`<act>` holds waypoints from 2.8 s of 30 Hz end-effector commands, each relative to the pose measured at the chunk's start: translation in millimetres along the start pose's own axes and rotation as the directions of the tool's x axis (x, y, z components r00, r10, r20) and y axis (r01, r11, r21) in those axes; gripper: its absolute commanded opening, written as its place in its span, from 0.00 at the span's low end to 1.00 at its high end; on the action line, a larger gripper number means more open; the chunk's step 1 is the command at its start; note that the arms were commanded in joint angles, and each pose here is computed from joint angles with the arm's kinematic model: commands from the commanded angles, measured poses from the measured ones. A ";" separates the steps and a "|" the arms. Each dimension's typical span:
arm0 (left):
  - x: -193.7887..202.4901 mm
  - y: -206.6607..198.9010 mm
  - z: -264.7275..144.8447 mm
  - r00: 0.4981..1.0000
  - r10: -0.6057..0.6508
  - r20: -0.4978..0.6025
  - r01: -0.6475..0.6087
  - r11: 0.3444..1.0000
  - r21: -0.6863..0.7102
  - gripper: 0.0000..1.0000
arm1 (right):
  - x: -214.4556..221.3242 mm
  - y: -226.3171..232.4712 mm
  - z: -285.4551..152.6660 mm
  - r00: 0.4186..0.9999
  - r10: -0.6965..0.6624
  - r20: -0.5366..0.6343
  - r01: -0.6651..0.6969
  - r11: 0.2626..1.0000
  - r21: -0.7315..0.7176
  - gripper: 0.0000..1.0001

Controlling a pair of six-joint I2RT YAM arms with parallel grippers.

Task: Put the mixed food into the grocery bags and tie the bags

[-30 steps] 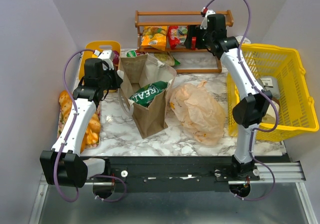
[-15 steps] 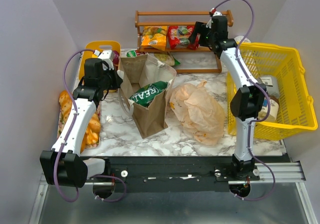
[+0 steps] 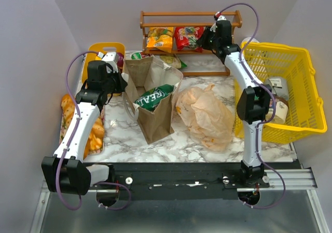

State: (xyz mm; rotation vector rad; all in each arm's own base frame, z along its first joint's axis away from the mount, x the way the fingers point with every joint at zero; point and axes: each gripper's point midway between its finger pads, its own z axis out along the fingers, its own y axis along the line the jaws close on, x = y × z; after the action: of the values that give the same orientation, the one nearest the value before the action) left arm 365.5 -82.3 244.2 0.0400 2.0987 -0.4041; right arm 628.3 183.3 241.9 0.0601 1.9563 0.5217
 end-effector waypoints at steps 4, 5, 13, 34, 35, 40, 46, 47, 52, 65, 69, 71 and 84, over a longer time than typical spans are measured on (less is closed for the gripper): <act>-20.2 -4.2 -10.1 0.997 0.015 0.079 -0.016 1.000 0.009 0.00 | -8.0 0.8 -8.1 0.999 -0.028 0.037 0.028 1.000 -0.014 0.06; -20.6 -4.1 -10.6 0.997 0.015 0.081 -0.016 1.000 0.008 0.00 | -8.2 4.5 -11.6 0.999 -0.029 0.037 0.030 0.999 -0.027 0.01; -21.2 -4.9 -11.1 0.996 0.014 0.083 -0.015 1.000 0.011 0.00 | -21.9 48.4 -74.9 0.989 -0.086 0.120 0.103 0.984 -0.146 0.01; -19.0 -0.4 -9.5 0.997 0.016 0.074 -0.015 1.000 -0.011 0.00 | -70.0 127.8 -249.4 0.905 -0.195 0.378 0.300 0.923 -0.242 0.01; -19.0 -0.6 -9.5 0.997 0.016 0.073 -0.015 1.000 -0.009 0.00 | -70.3 140.6 -256.8 0.899 -0.197 0.391 0.315 0.911 -0.265 0.01; -20.0 -0.7 -10.4 0.997 0.019 0.078 -0.018 1.000 -0.010 0.00 | -82.6 195.9 -300.2 0.847 -0.222 0.483 0.417 0.841 -0.345 0.01; -21.3 -1.5 -11.5 0.996 0.020 0.082 -0.019 1.000 -0.010 0.00 | -46.9 251.3 -296.3 0.874 -0.251 0.415 0.445 0.756 -0.481 0.01; -21.7 -1.5 -12.0 0.996 0.018 0.084 -0.018 1.000 -0.009 0.00 | -34.8 257.0 -290.8 0.887 -0.259 0.383 0.435 0.747 -0.503 0.01; -21.3 -1.4 -12.2 0.996 0.020 0.084 -0.020 1.000 -0.011 0.00 | 80.2 263.9 -238.4 0.918 -0.391 0.068 0.348 0.712 -0.610 0.01; -21.1 -2.9 -12.3 0.996 0.020 0.084 -0.020 1.000 -0.005 0.00 | 271.5 271.9 -198.1 0.705 -0.610 -0.361 0.259 0.696 -0.670 0.02; -20.7 -3.1 -11.9 0.996 0.018 0.083 -0.018 1.000 -0.003 0.00 | 216.1 284.0 -217.6 0.750 -0.613 -0.246 0.333 0.673 -0.661 0.62; -20.6 -3.4 -12.3 0.996 0.020 0.083 -0.020 1.000 -0.004 0.00 | 193.5 287.9 -230.3 0.764 -0.614 -0.198 0.359 0.660 -0.660 0.80; -19.4 0.0 -11.4 0.997 0.023 0.078 -0.022 1.000 -0.020 0.00 | 108.6 177.0 -253.6 0.805 -0.537 -0.251 0.485 0.840 -0.241 1.00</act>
State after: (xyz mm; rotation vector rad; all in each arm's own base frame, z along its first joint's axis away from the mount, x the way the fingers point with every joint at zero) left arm 361.0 -80.9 246.5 0.0375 2.0983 -0.3957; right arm 317.2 347.1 356.2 -0.7732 1.9044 0.6163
